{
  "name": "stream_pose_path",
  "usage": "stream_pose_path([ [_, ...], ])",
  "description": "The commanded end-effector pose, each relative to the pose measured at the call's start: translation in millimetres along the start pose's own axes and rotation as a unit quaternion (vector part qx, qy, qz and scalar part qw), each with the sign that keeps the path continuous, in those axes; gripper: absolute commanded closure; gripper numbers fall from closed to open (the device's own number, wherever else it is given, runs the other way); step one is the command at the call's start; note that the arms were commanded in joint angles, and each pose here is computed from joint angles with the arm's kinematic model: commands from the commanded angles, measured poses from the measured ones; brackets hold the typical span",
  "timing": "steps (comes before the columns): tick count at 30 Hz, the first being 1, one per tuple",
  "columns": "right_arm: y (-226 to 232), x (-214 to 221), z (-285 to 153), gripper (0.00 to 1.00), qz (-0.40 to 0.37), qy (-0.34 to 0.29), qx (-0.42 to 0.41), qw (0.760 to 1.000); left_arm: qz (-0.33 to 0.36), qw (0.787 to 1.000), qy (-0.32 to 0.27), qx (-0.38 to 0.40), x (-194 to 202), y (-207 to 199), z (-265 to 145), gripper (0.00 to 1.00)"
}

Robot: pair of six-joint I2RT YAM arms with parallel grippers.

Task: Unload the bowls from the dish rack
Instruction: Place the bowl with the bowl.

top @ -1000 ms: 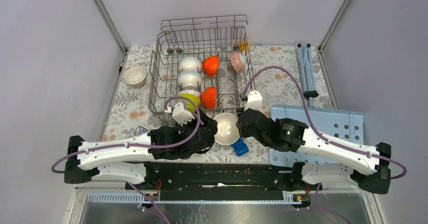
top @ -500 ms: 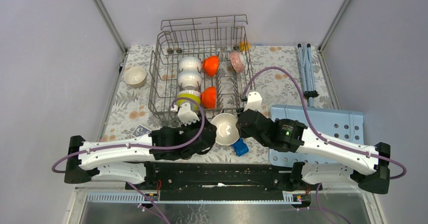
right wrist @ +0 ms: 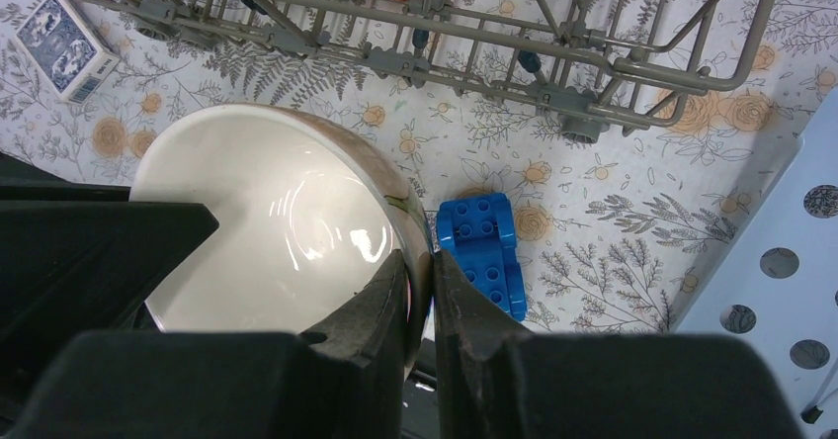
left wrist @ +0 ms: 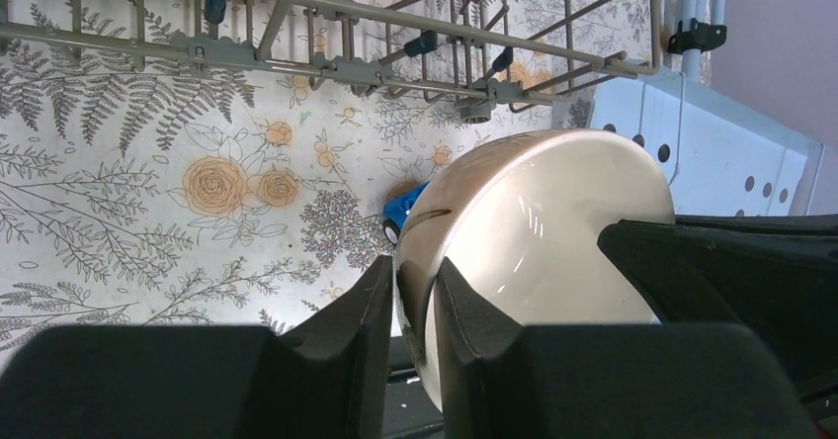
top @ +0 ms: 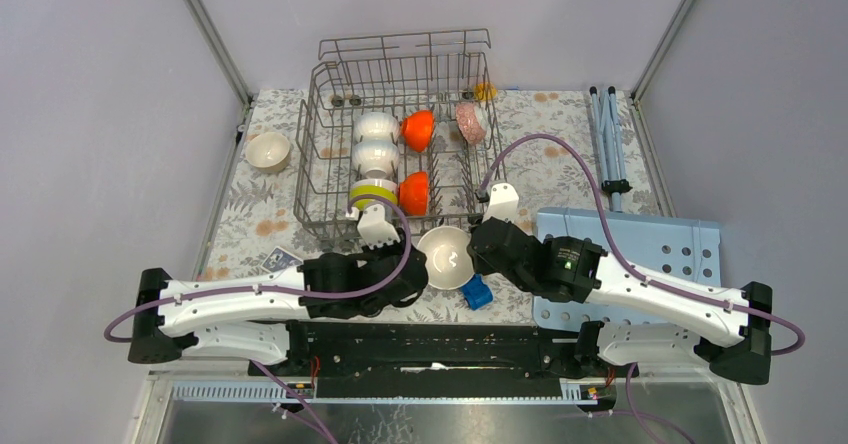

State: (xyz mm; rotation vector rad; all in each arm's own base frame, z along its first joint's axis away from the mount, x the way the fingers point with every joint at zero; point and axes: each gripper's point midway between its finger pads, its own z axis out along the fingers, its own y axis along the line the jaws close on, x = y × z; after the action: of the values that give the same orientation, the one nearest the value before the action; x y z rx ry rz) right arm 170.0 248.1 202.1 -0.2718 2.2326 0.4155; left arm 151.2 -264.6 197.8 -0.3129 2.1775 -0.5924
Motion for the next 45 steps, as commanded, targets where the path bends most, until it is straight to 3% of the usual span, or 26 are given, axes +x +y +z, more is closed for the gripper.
stream_pose_path([
  [1,17,-29,-7,1.0,0.052,-0.054,-0.031,0.997,0.013,1.0,-0.001,0.005,2,-1,4,0.76],
  [10,19,-29,-7,1.0,0.05,-0.051,-0.035,0.997,0.032,0.999,0.001,0.019,5,-4,5,0.77],
  [12,20,-28,-7,1.0,0.048,-0.048,-0.037,0.997,0.036,0.999,0.001,0.031,5,-5,5,0.85],
  [14,22,-28,-7,1.0,0.044,-0.046,-0.04,0.997,0.037,0.998,-0.001,0.041,5,-6,4,1.0],
  [19,26,-29,-8,1.0,0.037,-0.043,-0.051,0.997,0.047,0.998,-0.01,0.042,1,-7,5,1.0],
  [22,31,-30,-10,0.87,0.035,-0.041,-0.064,0.997,0.052,0.998,-0.013,0.042,-1,-9,5,1.0],
  [28,42,-34,-20,0.31,0.031,-0.033,-0.096,0.994,0.058,0.997,-0.034,0.046,-17,-15,0,1.0],
  [30,43,-39,-29,0.17,0.033,-0.037,-0.107,0.993,0.057,0.996,-0.047,0.043,-31,-15,-1,1.0],
  [33,42,-54,-47,0.04,0.029,-0.053,-0.125,0.99,0.046,0.996,-0.071,0.036,-63,-13,-5,1.0],
  [38,30,-75,-83,0.0,0.006,-0.093,-0.152,0.984,0.039,0.991,-0.127,0.016,-142,0,-15,1.0],
  [45,30,-48,-81,0.0,-0.022,-0.118,-0.218,0.969,0.018,0.971,-0.235,-0.042,-261,19,-50,1.0],
])
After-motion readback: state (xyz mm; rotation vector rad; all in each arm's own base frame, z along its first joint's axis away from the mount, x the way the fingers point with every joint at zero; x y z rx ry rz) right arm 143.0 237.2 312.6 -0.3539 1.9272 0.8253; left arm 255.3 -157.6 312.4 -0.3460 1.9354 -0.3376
